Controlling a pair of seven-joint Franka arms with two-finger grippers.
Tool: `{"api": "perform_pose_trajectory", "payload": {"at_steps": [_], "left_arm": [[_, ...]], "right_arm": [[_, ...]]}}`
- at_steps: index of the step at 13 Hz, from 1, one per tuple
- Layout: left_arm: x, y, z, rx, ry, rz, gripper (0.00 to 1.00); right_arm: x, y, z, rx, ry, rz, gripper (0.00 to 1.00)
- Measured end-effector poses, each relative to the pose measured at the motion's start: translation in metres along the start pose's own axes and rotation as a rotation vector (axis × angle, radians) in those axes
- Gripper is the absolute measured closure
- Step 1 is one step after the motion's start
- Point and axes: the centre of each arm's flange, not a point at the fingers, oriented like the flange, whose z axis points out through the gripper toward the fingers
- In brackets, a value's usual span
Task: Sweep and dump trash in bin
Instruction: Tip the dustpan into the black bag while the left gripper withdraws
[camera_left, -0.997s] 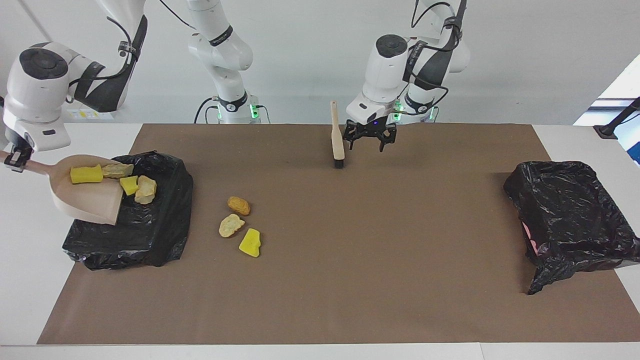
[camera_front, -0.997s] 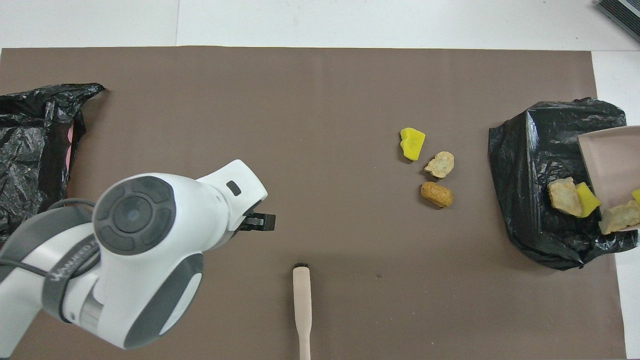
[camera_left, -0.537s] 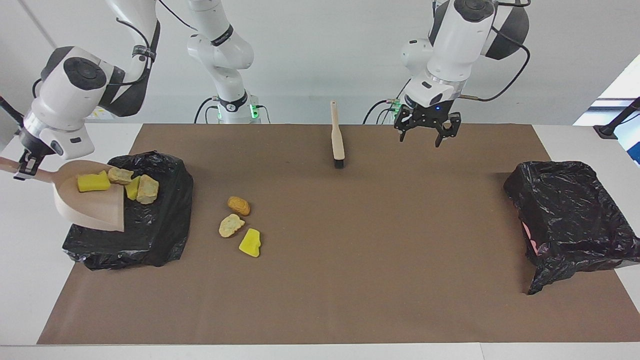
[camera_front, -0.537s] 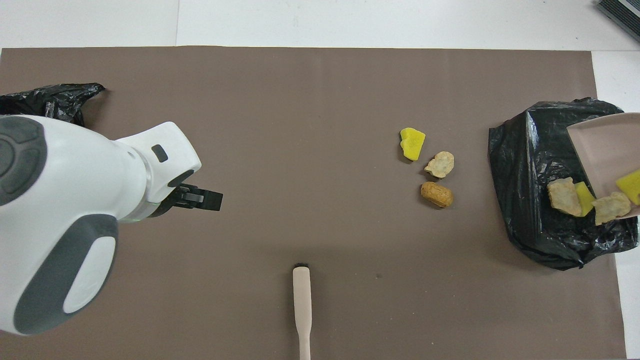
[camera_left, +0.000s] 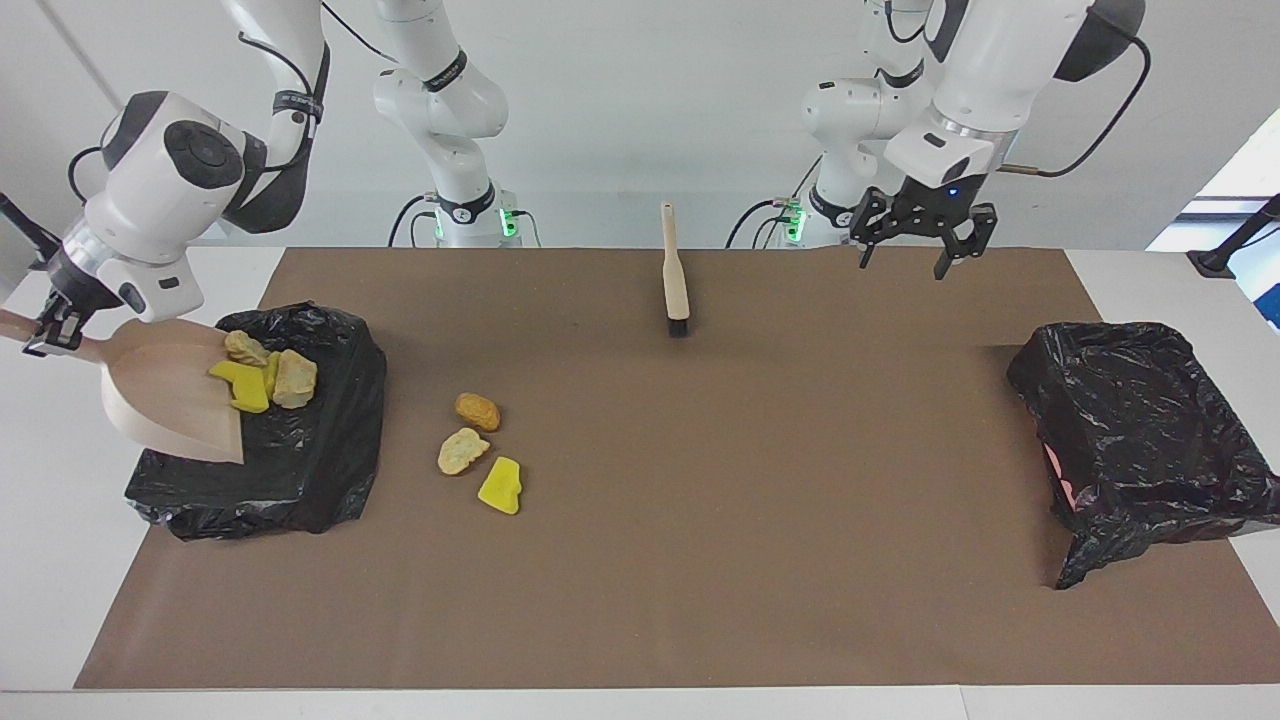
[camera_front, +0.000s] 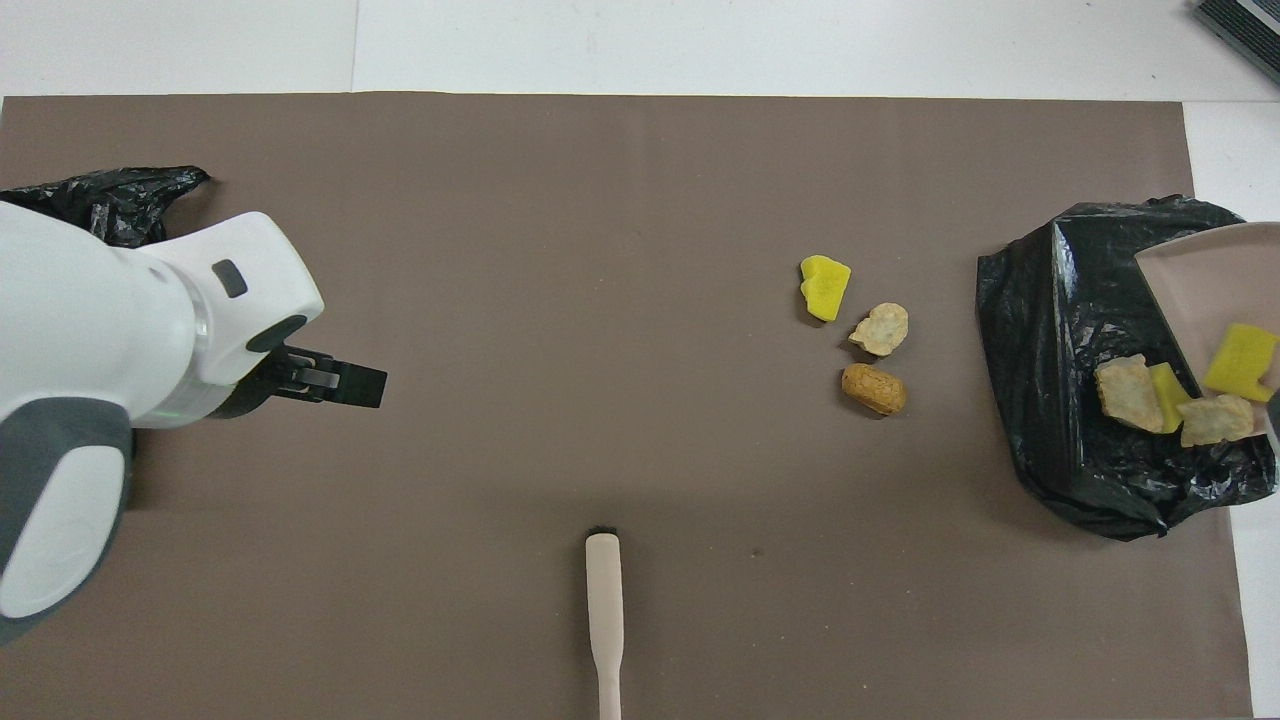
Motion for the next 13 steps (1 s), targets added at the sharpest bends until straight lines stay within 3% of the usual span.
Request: {"api": "perform_pose_trajectory", "payload": {"at_steps": [3,5,8,13], "left_arm": [[0.003,-0.026,-0.014,-0.002,0.013,-0.039,0.00],[0.006,-0.035,-0.018,-0.007,-0.011,-0.050,0.00],[0.013,-0.034,-0.014,-0.012,-0.041,-0.046,0.00],[0.014,-0.035,-0.012,0.002,-0.051,-0.044,0.00]], "right_arm": [[-0.009,-0.010,-0.011,0.031,0.004,0.051,0.67],[-0.010,-0.017,-0.016,0.074,0.059,0.110,0.67],[-0.009,-0.022,-0.044,0.119,0.182,0.242,0.67],[0.044,-0.007,-0.094,0.218,0.437,0.510,0.67]]}}
